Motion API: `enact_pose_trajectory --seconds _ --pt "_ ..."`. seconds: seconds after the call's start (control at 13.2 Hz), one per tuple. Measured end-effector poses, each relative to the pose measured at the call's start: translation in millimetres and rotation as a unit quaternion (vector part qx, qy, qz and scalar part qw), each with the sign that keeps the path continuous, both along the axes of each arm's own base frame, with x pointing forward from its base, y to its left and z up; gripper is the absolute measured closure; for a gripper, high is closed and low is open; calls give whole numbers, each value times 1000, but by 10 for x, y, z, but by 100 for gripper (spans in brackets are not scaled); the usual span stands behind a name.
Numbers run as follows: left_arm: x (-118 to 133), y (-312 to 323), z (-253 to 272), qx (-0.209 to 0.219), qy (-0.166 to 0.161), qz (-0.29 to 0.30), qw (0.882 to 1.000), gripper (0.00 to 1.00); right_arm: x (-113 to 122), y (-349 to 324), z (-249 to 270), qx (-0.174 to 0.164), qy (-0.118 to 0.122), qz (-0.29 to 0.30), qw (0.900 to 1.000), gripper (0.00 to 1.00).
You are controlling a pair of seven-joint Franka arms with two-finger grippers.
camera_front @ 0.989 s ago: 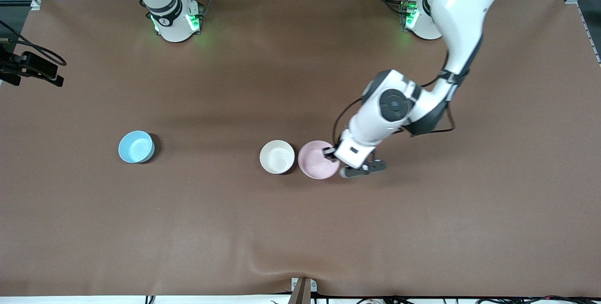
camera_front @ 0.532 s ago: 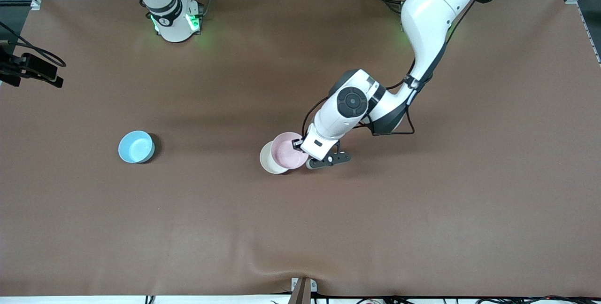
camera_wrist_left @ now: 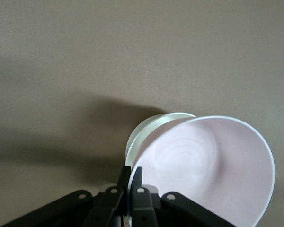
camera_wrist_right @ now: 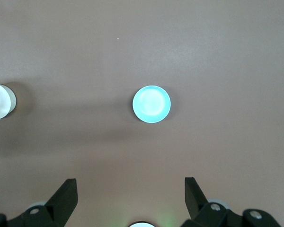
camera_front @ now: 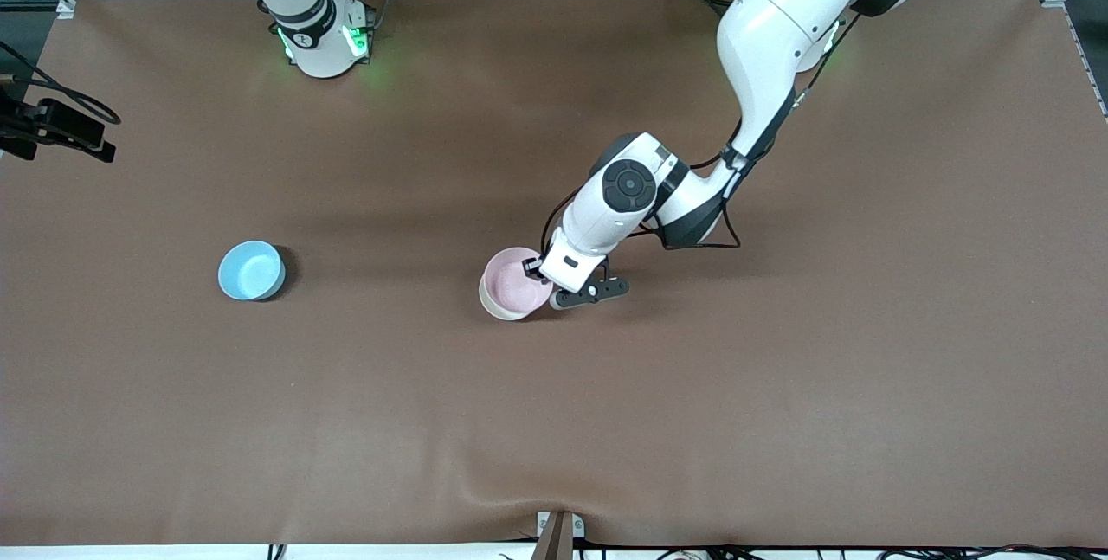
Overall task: Stack pink and blue bowls on white bowl
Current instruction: 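Open the left gripper to release the pink bowl into the white bowl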
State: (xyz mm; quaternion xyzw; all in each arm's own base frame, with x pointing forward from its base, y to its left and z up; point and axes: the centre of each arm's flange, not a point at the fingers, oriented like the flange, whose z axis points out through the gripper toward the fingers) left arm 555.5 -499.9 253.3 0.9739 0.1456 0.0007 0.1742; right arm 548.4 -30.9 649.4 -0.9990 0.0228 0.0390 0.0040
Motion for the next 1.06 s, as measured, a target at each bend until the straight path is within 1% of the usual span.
enact_pose_trajectory --seconds 0.3,0.68,0.91,0.99,1.06 --pt "18 -12 -61 -4 -5 3 1000 96 1 14 0 0 0 1 1000 0" --pt "-84 -140 -324 -13 -9 -1 1000 96 25 13 -43 0 4 1 1000 0" --pt "-85 -145 -359 -11 -10 -1 1000 96 49 13 -86 1 8 2 1000 0" --pt "-79 -144 -354 -11 -10 1 1000 92 64 12 -113 1 10 2 1000 0" --pt "-74 -141 -352 -12 -7 10 1000 81 79 10 -140 1 13 2 1000 0"
